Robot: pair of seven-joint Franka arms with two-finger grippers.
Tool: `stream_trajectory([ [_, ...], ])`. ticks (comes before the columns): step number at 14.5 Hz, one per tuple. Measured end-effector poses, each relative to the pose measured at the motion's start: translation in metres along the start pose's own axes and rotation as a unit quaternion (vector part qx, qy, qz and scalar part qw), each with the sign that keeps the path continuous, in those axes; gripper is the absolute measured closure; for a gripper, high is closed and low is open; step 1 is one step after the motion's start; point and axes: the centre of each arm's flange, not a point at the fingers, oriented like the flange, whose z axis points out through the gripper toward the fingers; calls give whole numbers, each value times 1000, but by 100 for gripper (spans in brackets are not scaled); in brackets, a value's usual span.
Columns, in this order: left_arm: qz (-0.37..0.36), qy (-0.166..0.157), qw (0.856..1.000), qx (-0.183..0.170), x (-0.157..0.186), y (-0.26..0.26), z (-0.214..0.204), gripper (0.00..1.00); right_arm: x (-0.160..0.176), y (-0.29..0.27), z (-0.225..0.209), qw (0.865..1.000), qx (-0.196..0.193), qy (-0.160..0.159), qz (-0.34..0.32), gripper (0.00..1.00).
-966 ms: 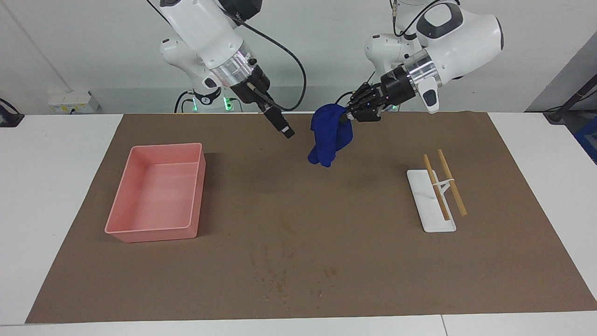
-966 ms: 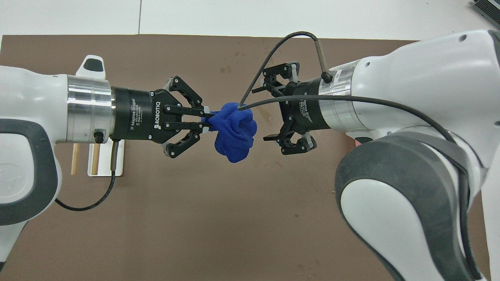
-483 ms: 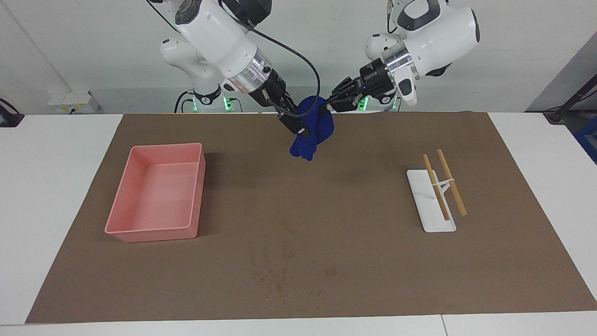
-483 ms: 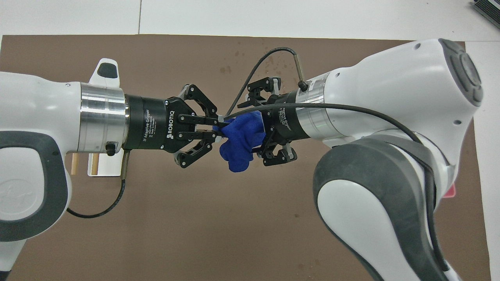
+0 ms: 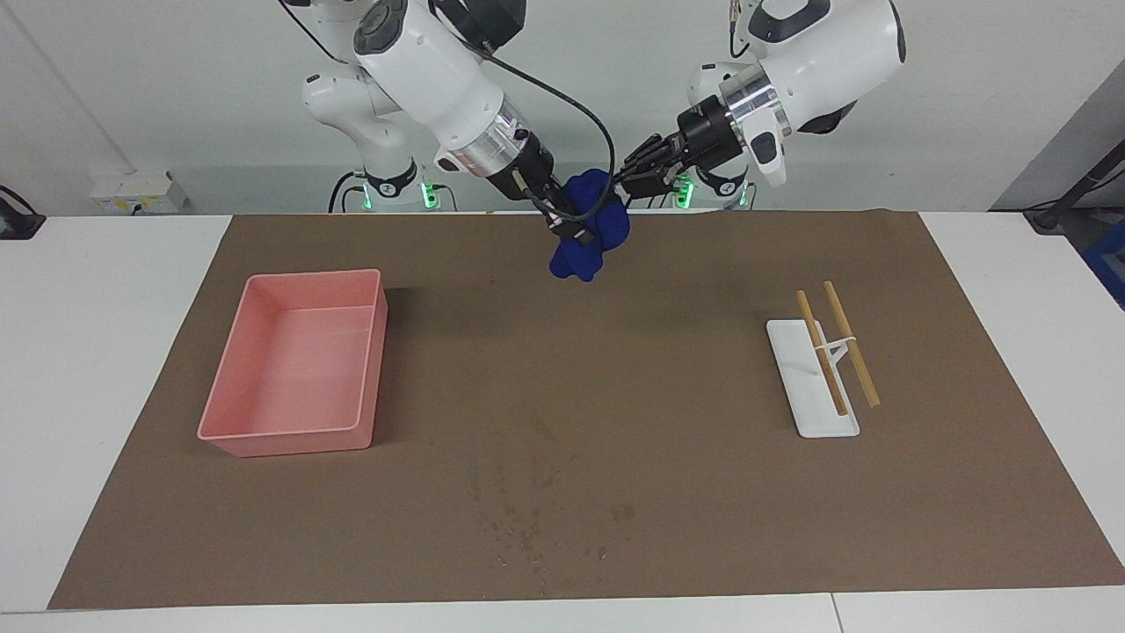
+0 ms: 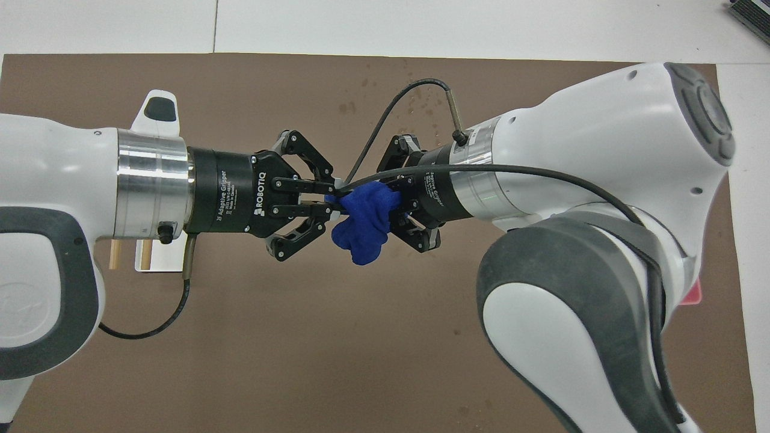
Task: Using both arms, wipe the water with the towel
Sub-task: 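Pull the cloth away with the right gripper while the left gripper releases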
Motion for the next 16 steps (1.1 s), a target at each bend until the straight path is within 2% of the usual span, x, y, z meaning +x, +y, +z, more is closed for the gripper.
stream_trajectory([
  [4,2,0,1000,0,0,0,0,89,-1,1,-5,999,7,25,-19,86],
  [5,2,0,1000,-1,0,0,-1,82,0,1,-5,999,8,34,-26,86],
  [6,3,1,1000,-3,0,1,-2,82,1,0,-6,998,12,43,-34,86],
  [7,6,1,1000,-5,-2,1,-3,76,3,-2,-7,998,18,48,-40,86],
  [8,13,6,1000,-5,-3,1,-4,64,5,-4,-9,997,24,54,-44,86],
  [9,23,20,1000,-4,-4,1,-6,54,8,-6,-11,996,32,62,-51,86],
  [11,55,72,996,1,-3,2,-12,33,15,-12,-13,993,52,76,-70,86],
  [12,76,106,991,3,-1,3,-16,20,22,-16,-15,992,62,79,-82,86],
  [14,129,178,975,11,8,6,-22,1,44,-28,-17,987,81,88,-109,86],
  [16,173,226,958,27,18,7,-29,0,72,-45,-10,979,104,100,-142,86],
])
